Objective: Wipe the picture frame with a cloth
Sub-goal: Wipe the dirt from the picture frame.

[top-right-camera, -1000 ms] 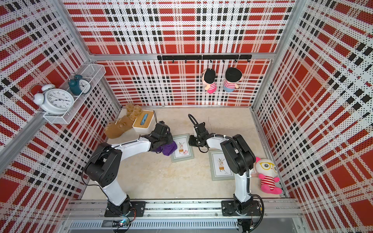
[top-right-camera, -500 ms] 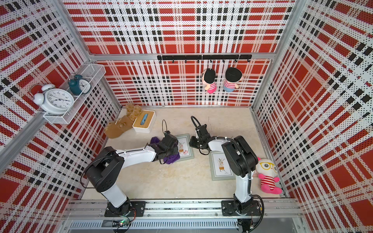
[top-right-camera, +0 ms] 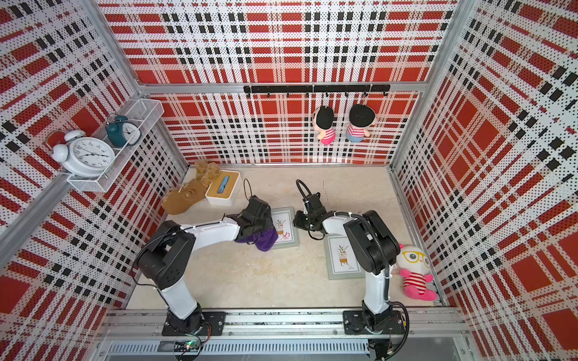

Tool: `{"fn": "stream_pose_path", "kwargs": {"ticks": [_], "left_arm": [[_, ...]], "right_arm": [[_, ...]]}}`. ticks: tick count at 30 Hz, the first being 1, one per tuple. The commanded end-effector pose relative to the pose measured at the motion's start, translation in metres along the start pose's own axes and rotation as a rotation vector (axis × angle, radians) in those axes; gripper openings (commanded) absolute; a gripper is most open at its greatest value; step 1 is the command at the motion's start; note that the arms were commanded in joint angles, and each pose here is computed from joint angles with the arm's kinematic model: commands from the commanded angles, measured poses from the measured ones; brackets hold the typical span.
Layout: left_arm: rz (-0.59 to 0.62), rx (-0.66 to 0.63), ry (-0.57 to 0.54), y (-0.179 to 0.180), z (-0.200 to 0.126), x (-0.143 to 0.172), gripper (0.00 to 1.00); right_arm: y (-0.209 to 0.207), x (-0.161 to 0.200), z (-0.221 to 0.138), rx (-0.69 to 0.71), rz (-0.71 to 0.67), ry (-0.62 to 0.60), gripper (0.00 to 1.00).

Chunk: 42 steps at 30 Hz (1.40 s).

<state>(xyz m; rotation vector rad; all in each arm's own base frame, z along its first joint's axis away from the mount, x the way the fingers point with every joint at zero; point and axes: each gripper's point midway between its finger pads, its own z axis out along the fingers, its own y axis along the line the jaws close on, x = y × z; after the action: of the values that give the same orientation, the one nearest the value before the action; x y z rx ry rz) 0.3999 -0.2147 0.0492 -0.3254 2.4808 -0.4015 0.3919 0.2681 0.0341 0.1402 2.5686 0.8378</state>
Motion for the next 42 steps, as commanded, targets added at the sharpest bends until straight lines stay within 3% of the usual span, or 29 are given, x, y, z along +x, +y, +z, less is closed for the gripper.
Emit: {"fn": "stream_pose_path", "kwargs": {"ticks": [1, 5, 12, 16, 19, 27, 30, 34, 40, 42], "left_arm": [[0.069, -0.026, 0.057, 0.011, 0.023, -0.007, 0.00], [0.070, -0.055, 0.105, 0.022, 0.025, 0.008, 0.00], [0.087, -0.072, 0.247, 0.048, -0.014, 0.103, 0.00], [0.093, -0.066, 0.271, 0.051, -0.030, 0.129, 0.00], [0.080, -0.062, 0.252, 0.050, -0.024, 0.116, 0.00], [0.131, -0.042, 0.184, 0.024, 0.032, 0.007, 0.00], [0.145, -0.080, 0.202, 0.026, 0.049, -0.001, 0.00], [0.152, -0.117, 0.235, 0.036, 0.037, 0.027, 0.00], [0.120, -0.138, 0.325, 0.061, -0.016, 0.117, 0.00], [0.094, -0.124, 0.339, 0.065, -0.026, 0.133, 0.00]], "right_arm": [[-0.050, 0.038, 0.013, 0.162, 0.044, 0.108, 0.14], [-0.050, 0.041, 0.013, 0.172, 0.036, 0.118, 0.14], [-0.050, 0.043, 0.014, 0.175, 0.037, 0.120, 0.15], [-0.051, 0.043, 0.013, 0.178, 0.037, 0.119, 0.14], [-0.053, 0.045, 0.012, 0.186, 0.036, 0.122, 0.14], [-0.058, 0.046, 0.013, 0.213, 0.019, 0.126, 0.14], [-0.058, 0.046, 0.012, 0.210, 0.019, 0.122, 0.14], [-0.058, 0.047, 0.011, 0.209, 0.021, 0.120, 0.14], [-0.058, 0.049, 0.011, 0.211, 0.024, 0.122, 0.13], [-0.058, 0.049, 0.011, 0.213, 0.024, 0.120, 0.13]]}}
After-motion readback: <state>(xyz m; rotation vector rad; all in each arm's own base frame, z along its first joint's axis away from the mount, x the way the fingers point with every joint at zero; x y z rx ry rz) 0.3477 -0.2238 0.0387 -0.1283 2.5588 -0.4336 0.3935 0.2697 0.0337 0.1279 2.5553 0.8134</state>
